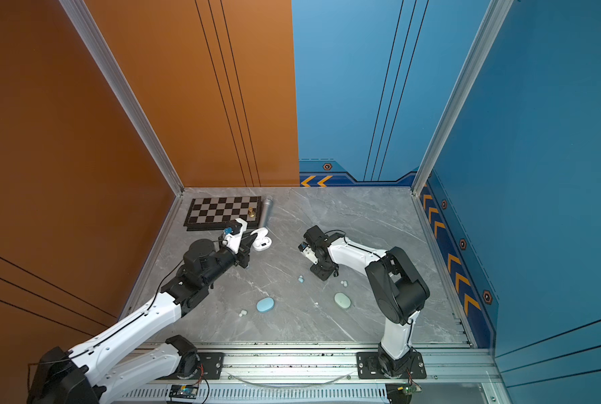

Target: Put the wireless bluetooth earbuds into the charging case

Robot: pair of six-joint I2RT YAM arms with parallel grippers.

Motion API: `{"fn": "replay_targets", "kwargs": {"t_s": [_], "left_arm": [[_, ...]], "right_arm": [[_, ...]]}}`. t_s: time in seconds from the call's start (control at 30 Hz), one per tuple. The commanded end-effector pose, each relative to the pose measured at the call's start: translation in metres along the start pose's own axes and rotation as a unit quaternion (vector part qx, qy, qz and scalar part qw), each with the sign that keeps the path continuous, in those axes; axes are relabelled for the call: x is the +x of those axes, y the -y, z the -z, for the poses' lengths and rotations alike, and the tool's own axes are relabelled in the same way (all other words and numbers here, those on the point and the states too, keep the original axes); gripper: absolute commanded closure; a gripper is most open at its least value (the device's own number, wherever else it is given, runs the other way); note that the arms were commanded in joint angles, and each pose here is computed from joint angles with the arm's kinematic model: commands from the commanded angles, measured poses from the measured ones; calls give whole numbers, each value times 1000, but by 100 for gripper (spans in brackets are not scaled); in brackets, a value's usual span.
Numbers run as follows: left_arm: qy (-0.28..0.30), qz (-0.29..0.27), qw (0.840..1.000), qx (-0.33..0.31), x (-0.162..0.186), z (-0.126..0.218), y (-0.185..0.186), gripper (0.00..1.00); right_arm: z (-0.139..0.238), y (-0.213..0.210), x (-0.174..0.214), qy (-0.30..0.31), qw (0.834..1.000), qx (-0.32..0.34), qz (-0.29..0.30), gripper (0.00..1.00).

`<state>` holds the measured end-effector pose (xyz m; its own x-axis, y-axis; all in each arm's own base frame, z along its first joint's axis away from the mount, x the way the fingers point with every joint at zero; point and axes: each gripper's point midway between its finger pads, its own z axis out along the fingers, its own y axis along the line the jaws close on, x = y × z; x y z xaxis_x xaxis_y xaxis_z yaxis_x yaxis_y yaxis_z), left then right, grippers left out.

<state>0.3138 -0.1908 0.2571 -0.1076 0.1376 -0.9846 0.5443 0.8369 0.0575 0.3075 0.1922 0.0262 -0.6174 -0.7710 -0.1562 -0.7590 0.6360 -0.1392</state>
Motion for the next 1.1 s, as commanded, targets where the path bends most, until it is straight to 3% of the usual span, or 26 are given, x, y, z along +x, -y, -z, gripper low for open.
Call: {"fn": "replay_targets", "kwargs": {"t_s": [0.0, 0.17, 0.27, 0.4, 0.5, 0.6, 0.67, 0.73, 0.77, 0.87, 0.9, 0.97, 1.0, 1.07], "left_arm": [[23, -11, 1000, 2, -20, 1, -2, 100], [24, -11, 1000, 1, -21, 2, -2, 100], [24, -11, 1000, 2, -21, 1, -2, 100], [24, -12, 1000, 0, -21, 1, -2, 100], [24, -12, 1000, -7, -21, 2, -4, 100], [26, -12, 1000, -12, -22, 3, -6, 100], [27, -12, 999, -13, -22, 3, -7, 100], [25, -13, 999, -14, -20, 3, -7, 100], [26, -14, 999, -14, -21, 3, -7, 100], [27, -12, 999, -16, -21, 1, -8, 100], [27, -12, 999, -18, -21, 1, -8, 100], [27, -11, 999, -21, -21, 1, -9, 100], [28, -11, 999, -24, -22, 1, -11, 100], [30, -11, 999, -26, -23, 1, -11, 100]], "right_arm": [[-4, 2, -4, -2, 1000, -4, 6, 80], [-6, 5, -6, 1, 1000, -3, -2, 73], [-1, 9, -8, 7, 1000, 6, -7, 60], [20, 22, -17, 36, 998, 24, -38, 52], [49, 34, -30, 84, 990, 21, -114, 48], [78, 47, -40, 119, 963, -5, -243, 48], [93, 54, -44, 130, 927, -37, -350, 48], [101, 64, -42, 128, 867, -57, -478, 48], [102, 68, -40, 122, 831, -70, -538, 49], [94, 71, -30, 95, 701, -90, -701, 49], [90, 68, -29, 90, 655, -97, -744, 49], [84, 57, -29, 78, 589, -103, -798, 49], [81, 50, -30, 70, 562, -104, -817, 48], [77, 36, -29, 58, 527, -98, -842, 48]]}}
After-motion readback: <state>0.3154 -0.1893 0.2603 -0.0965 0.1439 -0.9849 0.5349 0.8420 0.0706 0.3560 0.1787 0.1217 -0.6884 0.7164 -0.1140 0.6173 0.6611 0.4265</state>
